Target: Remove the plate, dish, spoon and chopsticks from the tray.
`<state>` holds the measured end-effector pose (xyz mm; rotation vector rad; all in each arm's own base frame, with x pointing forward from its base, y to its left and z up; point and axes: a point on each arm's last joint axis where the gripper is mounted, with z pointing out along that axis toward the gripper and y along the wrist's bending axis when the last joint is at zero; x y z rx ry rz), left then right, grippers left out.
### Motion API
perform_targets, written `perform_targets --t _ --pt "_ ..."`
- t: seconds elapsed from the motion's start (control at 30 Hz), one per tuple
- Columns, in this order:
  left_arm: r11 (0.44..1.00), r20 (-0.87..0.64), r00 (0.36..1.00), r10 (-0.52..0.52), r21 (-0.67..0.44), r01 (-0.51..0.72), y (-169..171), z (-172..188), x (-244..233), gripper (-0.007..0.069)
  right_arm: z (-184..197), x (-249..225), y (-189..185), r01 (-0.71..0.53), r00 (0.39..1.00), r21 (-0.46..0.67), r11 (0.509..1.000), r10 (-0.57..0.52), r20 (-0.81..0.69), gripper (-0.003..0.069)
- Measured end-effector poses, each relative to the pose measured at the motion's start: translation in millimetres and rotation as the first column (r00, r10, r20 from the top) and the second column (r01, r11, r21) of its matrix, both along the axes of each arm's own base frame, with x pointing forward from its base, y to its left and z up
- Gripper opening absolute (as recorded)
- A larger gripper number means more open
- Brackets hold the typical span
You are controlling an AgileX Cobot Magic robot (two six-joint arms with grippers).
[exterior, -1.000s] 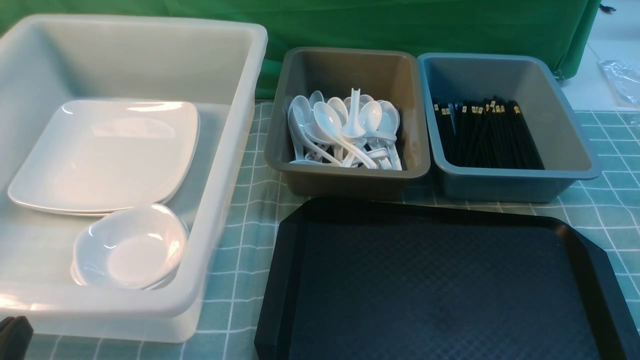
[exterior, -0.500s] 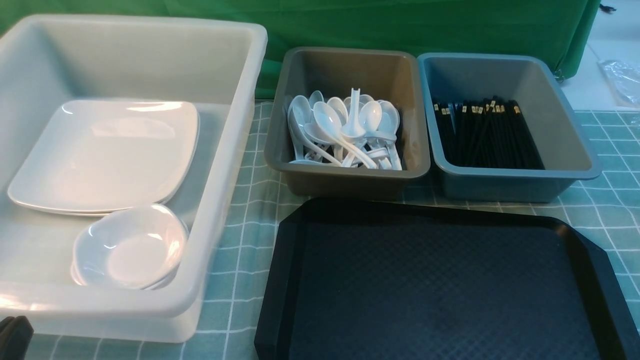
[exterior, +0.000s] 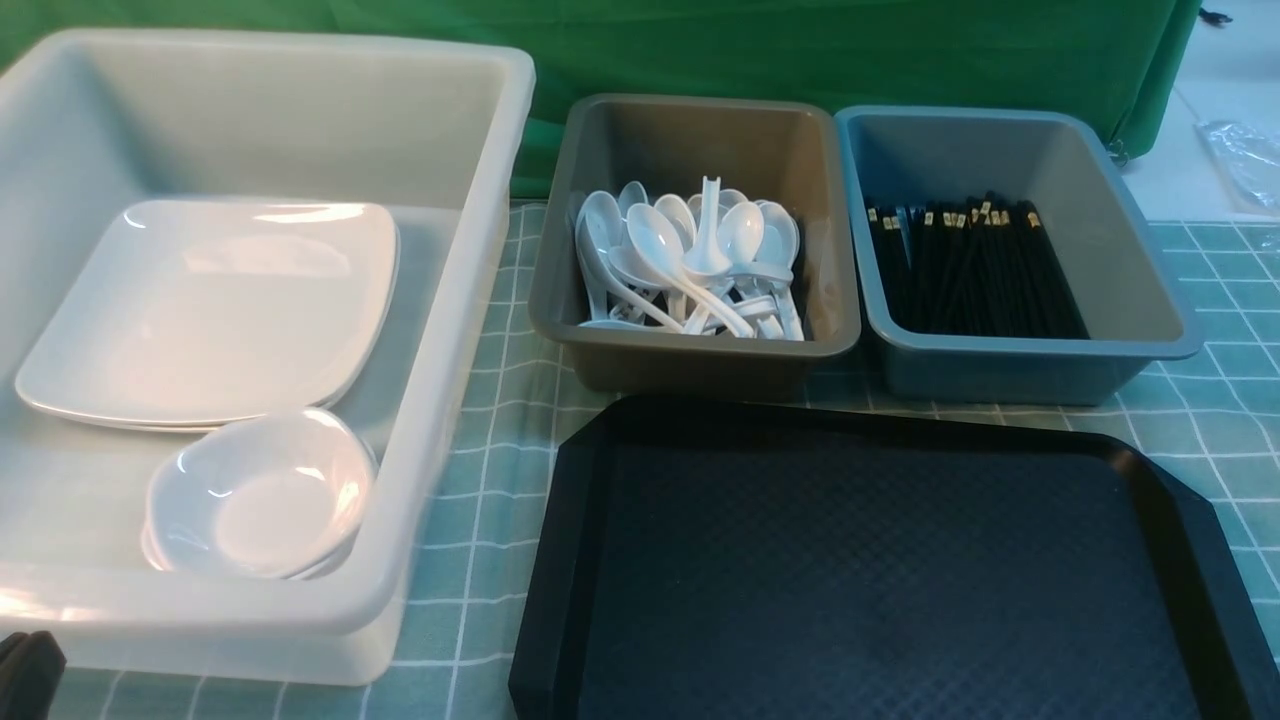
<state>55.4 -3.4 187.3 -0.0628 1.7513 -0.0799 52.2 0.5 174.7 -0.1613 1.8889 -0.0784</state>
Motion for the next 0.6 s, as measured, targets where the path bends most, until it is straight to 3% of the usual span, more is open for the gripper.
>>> perform_targets --t 0.6 --pt "1.0 0.0 1.0 0.0 0.003 0.0 0.1 0.0 0.0 0.0018 0.5 0.2 0.0 0.0 1.0 0.0 1.0 0.0 0.006 0.0238"
